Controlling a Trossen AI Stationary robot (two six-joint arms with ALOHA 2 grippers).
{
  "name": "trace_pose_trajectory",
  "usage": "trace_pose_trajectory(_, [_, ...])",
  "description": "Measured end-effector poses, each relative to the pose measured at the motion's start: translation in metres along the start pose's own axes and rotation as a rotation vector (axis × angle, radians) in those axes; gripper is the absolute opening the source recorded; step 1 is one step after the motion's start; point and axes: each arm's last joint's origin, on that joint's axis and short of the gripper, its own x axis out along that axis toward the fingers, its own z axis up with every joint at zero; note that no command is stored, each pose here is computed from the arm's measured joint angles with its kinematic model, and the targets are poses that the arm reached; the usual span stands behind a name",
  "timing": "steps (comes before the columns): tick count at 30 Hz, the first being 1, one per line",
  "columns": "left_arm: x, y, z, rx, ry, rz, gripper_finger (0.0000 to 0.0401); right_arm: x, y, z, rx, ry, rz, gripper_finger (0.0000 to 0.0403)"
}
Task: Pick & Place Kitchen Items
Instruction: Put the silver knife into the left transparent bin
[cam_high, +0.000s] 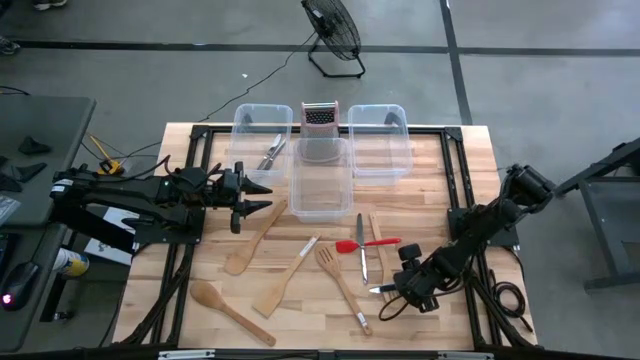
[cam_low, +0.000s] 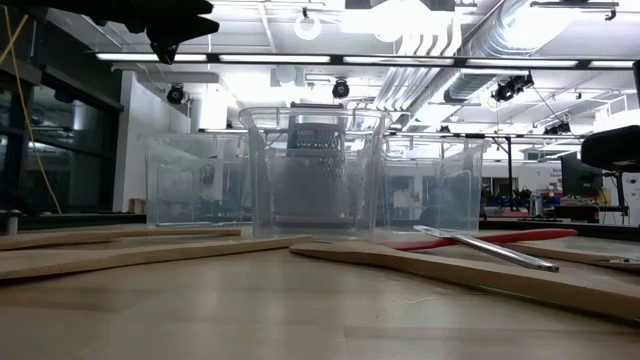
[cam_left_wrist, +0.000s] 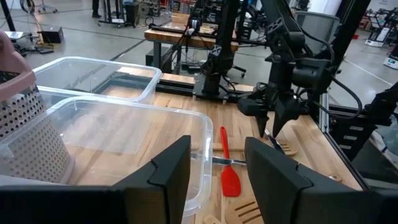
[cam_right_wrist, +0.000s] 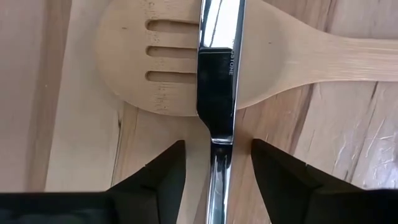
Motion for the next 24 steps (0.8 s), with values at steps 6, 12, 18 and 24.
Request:
trace_pose_trajectory(6, [0.0, 0.0, 0.0, 0.0, 0.0, 0.0, 0.0152, 0.0045, 0.0004, -0.0001, -0.001, 0.014, -0.009, 0.0156])
trace_pose_trajectory(12, [0.0, 0.0, 0.0, 0.0, 0.0, 0.0, 0.0152, 0.0057, -0.0007, 0.0, 0.002, 0.014, -0.022, 0.0115])
trace_pose_trajectory(18, [0.0, 0.0, 0.0, 0.0, 0.0, 0.0, 0.0152, 0.0061, -0.0012, -0.0003, 0.003, 0.015, -0.031, 0.0057])
trace_pose_trajectory(24, [0.0, 0.0, 0.0, 0.0, 0.0, 0.0, 0.0152, 0.0061, -0.0014, -0.0008, 0.029, 0.022, -0.031, 0.0032])
